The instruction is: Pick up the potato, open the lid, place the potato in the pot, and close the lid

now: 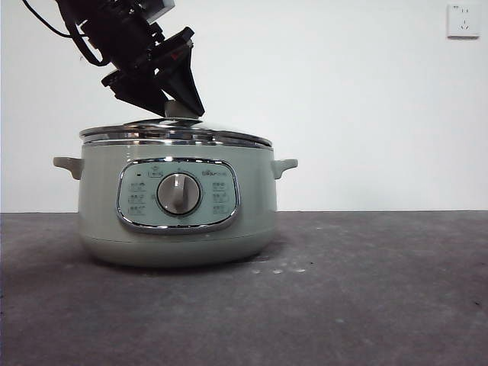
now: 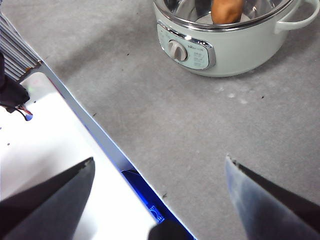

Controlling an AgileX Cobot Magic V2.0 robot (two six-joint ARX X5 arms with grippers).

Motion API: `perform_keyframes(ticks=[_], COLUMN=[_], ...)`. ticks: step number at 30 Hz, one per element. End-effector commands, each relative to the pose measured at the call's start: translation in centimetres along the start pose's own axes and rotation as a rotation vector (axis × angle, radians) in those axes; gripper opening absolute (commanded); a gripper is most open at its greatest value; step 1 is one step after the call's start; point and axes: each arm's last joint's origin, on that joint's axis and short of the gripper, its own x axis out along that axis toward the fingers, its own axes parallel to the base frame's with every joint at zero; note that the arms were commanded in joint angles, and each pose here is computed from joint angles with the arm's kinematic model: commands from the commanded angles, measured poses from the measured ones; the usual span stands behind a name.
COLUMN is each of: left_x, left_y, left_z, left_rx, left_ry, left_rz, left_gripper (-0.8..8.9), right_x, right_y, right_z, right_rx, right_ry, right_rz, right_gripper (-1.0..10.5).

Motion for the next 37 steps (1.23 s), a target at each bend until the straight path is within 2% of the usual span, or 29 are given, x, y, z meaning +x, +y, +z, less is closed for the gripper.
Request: perform_keyframes(ticks=[1,7,18,20,23,25,37], left_x=[0.4,2.3,2.4,2.4,2.4,2.3,-0.1], left_y=[0.2,0.3,0.0,0.0,0.0,0.0,-0.2], left_z=[0.4,-0.7,-1.5,-1.5,-1.4,-1.3,1.8], left_rx=[0.024,0.004,-0.017,-0.017,-0.021,-0.021,-0.017], left_ry=[-0.025,0.052,0.128,0.128,0.127,0.128,0.117], left_rz=[0.005,-0.017,-0.040,-0.040,-0.040,-0.040,-0.037], left_gripper=[-0.08,-0.08,0.03,0.61,2.95,3.81,3.79], right_x=[0.2,0.2,0.2,0.2,0.2,0.2,0.2], right_y=[0.0,0.0,-0.1,-0.1,-0.1,-0.1,-0.1], right_z=[-0.1,-0.1,-0.1,-0.1,-0.1,-0.1,-0.1], right_rx=[0.007,0.008,0.006,0.006,0.006,0.006,0.007], right_ry=[0.005,0.006,0.002,0.001,0.001,0.001,0.002], right_rz=[0.000,-0.001,-0.003,-0.003,-0.004,-0.004,-0.007], right_gripper=[4.4,4.4,4.4,4.4,4.4,4.4,4.4])
